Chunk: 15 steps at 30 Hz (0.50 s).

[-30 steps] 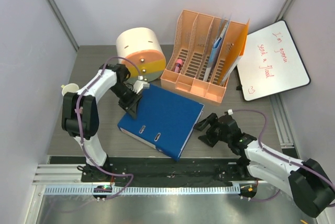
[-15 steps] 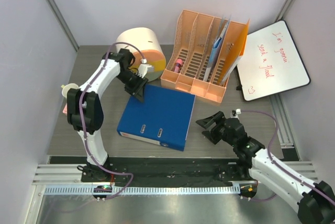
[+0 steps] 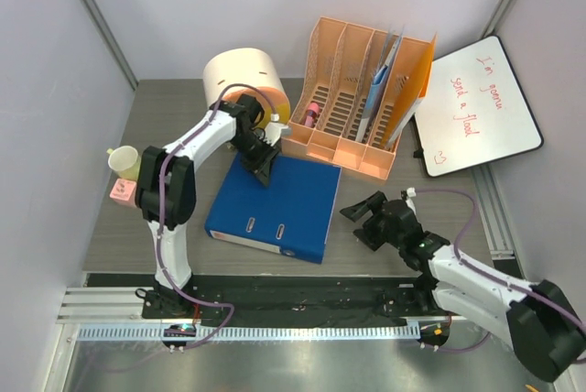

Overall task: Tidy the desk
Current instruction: Pick up the folder from the center of the board.

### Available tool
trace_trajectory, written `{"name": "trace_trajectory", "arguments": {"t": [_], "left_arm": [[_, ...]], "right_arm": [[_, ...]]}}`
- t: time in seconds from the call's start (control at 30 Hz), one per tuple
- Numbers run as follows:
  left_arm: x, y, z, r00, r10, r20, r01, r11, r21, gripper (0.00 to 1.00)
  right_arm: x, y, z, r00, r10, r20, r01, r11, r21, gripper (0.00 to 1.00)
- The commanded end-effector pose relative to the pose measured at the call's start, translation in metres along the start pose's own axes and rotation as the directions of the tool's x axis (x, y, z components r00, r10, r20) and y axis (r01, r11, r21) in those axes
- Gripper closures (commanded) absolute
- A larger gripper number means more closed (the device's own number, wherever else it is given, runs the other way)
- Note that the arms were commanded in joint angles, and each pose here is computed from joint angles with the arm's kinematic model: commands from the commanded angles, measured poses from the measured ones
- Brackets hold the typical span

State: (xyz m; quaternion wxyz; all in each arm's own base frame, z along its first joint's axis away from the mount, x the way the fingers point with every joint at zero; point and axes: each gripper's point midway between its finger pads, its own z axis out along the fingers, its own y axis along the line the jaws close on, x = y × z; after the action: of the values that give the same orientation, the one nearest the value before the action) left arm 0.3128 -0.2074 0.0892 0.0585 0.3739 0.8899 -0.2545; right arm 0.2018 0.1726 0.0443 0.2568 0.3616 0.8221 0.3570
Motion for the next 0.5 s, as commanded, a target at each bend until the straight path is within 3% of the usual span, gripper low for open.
{"name": "trace_trajectory", "arguments": {"t": [0.0,0.33,0.47], "left_arm": [[-0.003,0.004,0.007,1.0,0.005,0.006,-0.005,1.0,-0.031,0.66],[0.005,-0.014,0.032,0.997,0.048,-0.052,-0.049,0.999,-0.011,0.66],[0.006,-0.019,0.034,0.996,0.062,-0.06,-0.063,0.998,-0.012,0.66]], "right_arm": [[-0.02,0.052,0.016,0.996,-0.027,0.081,0.039,0.988,-0.151,0.13],[-0.057,0.083,0.037,0.979,0.082,0.185,-0.022,0.952,-0.304,0.09],[-0.059,0.088,0.055,0.984,0.064,0.167,-0.013,0.957,-0.291,0.07]]}}
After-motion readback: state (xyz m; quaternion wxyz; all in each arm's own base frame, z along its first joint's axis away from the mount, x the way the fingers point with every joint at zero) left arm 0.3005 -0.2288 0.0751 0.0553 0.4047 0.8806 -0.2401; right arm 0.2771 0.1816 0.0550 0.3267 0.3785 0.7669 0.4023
